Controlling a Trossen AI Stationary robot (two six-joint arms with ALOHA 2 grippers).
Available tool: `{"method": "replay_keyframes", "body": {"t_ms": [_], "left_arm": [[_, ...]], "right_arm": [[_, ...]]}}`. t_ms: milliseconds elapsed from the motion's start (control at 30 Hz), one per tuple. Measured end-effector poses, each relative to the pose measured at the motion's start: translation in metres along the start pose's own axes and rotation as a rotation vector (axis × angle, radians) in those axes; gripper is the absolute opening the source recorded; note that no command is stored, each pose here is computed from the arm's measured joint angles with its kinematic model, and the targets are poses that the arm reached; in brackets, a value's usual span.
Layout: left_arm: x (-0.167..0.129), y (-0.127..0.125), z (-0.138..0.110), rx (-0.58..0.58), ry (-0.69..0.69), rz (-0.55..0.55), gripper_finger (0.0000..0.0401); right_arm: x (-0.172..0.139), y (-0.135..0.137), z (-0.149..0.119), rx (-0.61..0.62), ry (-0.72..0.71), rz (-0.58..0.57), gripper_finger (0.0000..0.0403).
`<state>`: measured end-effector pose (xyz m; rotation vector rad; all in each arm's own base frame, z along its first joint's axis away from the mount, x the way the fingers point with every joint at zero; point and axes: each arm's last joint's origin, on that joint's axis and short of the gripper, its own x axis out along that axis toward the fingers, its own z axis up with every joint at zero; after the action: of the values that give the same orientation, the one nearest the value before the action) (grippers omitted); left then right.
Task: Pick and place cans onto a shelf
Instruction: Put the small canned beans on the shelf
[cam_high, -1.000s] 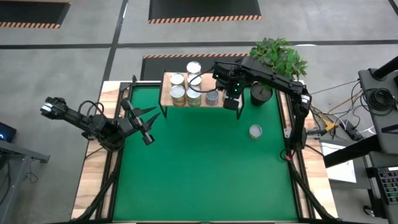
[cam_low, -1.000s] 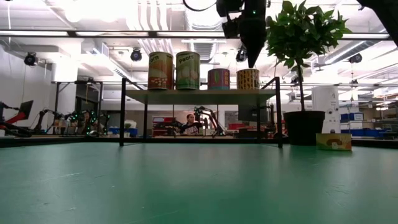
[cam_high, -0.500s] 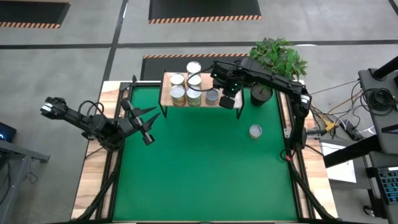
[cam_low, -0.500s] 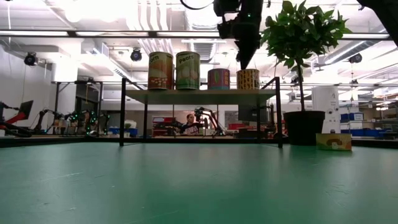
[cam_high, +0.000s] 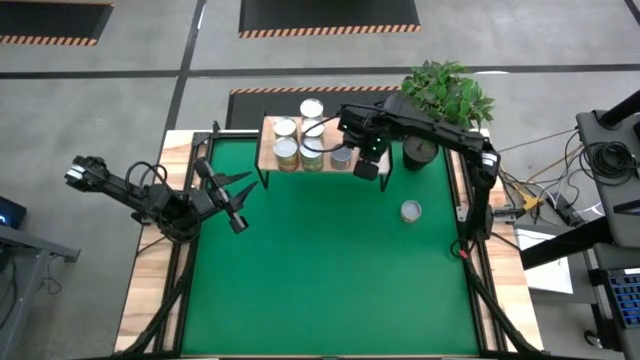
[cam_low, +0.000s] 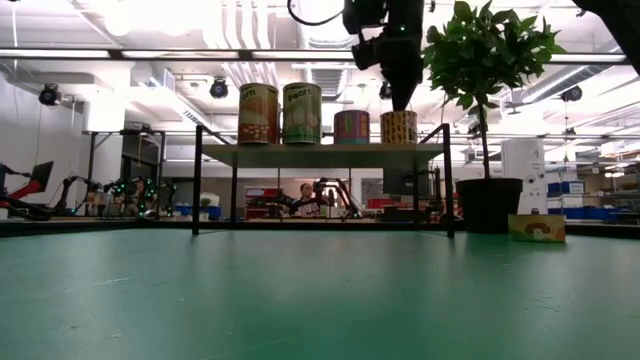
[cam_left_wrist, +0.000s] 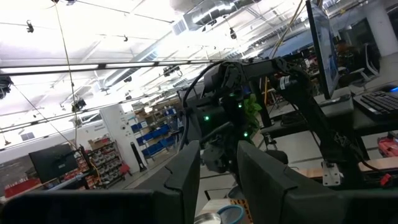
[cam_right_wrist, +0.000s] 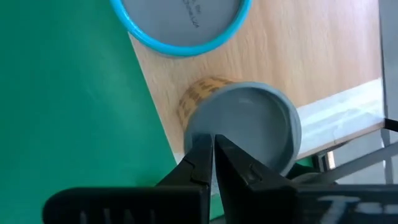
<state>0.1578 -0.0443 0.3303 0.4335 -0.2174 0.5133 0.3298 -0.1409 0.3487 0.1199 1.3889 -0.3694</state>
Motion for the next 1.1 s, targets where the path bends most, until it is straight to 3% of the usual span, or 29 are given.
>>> {"method": "replay_keyframes", "body": {"t_ms": [367, 1100], "left_arm": [[0.000, 0.000, 0.000, 0.000, -0.001, 0.000, 0.0091], [0.000, 0.000, 0.000, -0.003, -0.003, 0.002, 0.0091]], "right_arm": [[0.003, 0.001, 0.003, 0.074, -0.027, 0.021, 0.0009], [-0.013, 0.000, 0.004, 0.043, -0.085, 0.035, 0.0009]]}}
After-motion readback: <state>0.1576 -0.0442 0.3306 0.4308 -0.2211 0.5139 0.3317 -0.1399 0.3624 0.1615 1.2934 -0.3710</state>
